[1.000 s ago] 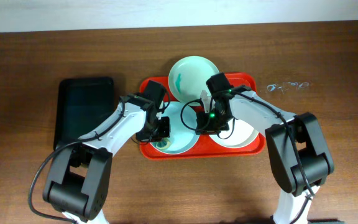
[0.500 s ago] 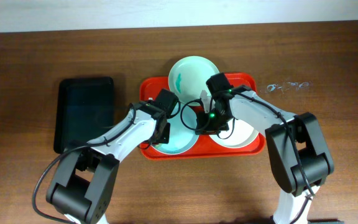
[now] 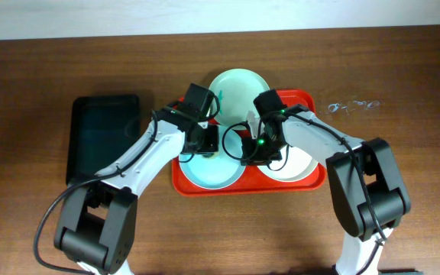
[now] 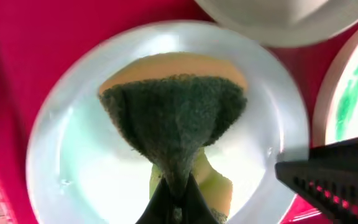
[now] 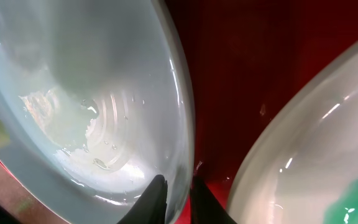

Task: Clean dirty plates on tray and stack at the side

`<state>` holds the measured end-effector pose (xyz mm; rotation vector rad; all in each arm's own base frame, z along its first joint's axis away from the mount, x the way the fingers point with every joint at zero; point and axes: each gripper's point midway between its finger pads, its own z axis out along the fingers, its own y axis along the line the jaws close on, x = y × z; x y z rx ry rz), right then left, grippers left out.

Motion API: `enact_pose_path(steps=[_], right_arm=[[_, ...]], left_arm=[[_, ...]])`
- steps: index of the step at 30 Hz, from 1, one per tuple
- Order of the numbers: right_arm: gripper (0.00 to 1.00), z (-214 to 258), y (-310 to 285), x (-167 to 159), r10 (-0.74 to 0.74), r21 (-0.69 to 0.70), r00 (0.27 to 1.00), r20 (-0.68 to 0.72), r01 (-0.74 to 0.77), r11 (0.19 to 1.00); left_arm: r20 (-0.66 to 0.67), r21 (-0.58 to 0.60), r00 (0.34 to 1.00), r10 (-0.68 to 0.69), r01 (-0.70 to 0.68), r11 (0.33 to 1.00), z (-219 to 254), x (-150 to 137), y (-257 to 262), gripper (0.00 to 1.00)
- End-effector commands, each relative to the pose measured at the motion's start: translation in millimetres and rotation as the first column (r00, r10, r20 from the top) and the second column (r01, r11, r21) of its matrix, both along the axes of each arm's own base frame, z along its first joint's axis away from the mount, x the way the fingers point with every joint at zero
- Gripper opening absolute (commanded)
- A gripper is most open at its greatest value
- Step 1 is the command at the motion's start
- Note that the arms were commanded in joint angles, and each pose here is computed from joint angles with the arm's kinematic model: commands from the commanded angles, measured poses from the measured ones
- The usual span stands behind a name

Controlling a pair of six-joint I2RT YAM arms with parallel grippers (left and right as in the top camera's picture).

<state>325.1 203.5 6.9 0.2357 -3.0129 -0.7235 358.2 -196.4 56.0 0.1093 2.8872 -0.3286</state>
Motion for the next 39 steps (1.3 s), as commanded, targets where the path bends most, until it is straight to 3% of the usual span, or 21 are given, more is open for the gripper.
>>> enact_pose_path(steps=[1, 4, 6, 8, 10, 14, 18, 23, 26, 30, 32, 37, 39], right_arm=[[0.16, -7, -7, 0, 0.001, -0.032, 1.0, -0.003, -0.001, 0.999], [0.16, -7, -7, 0, 0.001, -0.032, 1.0, -0.003, -0.001, 0.999], [0.16, -7, -7, 0, 0.001, -0.032, 1.0, -0.003, -0.001, 0.999], [0.15, -7, -7, 0, 0.001, -0.032, 1.0, -0.003, -0.001, 0.999], [0.11, -7, -7, 0, 0.001, -0.031, 1.0, -0.004, -0.001, 1.0], [0.04, -6, -6, 0, 0.002, -0.027, 1.0, -0.002, -0.002, 1.0], [0.04, 18, 0, 15, 0.038, -0.027, 0.998, 0.049, -0.037, 0.999], [0.04, 95, -9, 37, 0.136, -0.356, 0.973, 0.188, -0.062, 0.933], [0.04, 164, -11, 51, 0.223, -0.553, 0.915, 0.336, -0.001, 0.833], [0.04, 245, -24, 61, 0.368, -0.753, 0.783, 0.501, 0.185, 0.631], [0.04, 281, -29, 63, 0.466, -0.816, 0.694, 0.549, 0.324, 0.479], [0.04, 350, -11, 48, 0.712, -0.843, 0.53, 0.461, 0.512, 0.165], [0.04, 366, -7, 41, 0.749, -0.822, 0.502, 0.433, 0.561, 0.099]], left_arm=[[-0.048, 0.081, 0.999, 0.022, -0.018, 0.997, -27, -19, 23, 0.0], [-0.021, 0.121, 0.999, 0.037, -0.035, 0.992, -49, -23, 35, 0.0], [0.034, 0.221, 0.997, 0.065, -0.071, 0.973, -58, -20, 56, 0.0], [0.128, 0.391, 0.986, 0.104, -0.146, 0.909, -51, -8, 93, 0.0], [0.16, 0.432, 0.979, 0.123, -0.181, 0.883, -41, -1, 105, 0.0], [0.244, 0.368, 0.955, 0.169, -0.252, 0.895, 11, 25, 109, 0.0], [0.339, 0.187, 0.922, 0.189, -0.263, 0.946, 78, 31, 94, 0.0], [0.343, 0.167, 0.879, 0.332, -0.404, 0.899, 115, 9, 162, 0.0], [0.277, 0.124, 0.847, 0.453, -0.499, 0.858, 110, 3, 205, 0.0], [0.232, 0.053, 0.802, 0.551, -0.576, 0.816, 108, -1, 238, 0.0], [0.224, 0.037, 0.792, 0.568, -0.589, 0.807, 107, -1, 244, 0.0], [0.224, 0.037, 0.792, 0.568, -0.589, 0.807, 107, -1, 244, 0.0], [0.224, 0.037, 0.792, 0.568, -0.59, 0.807, 107, -1, 244, 0.0]])
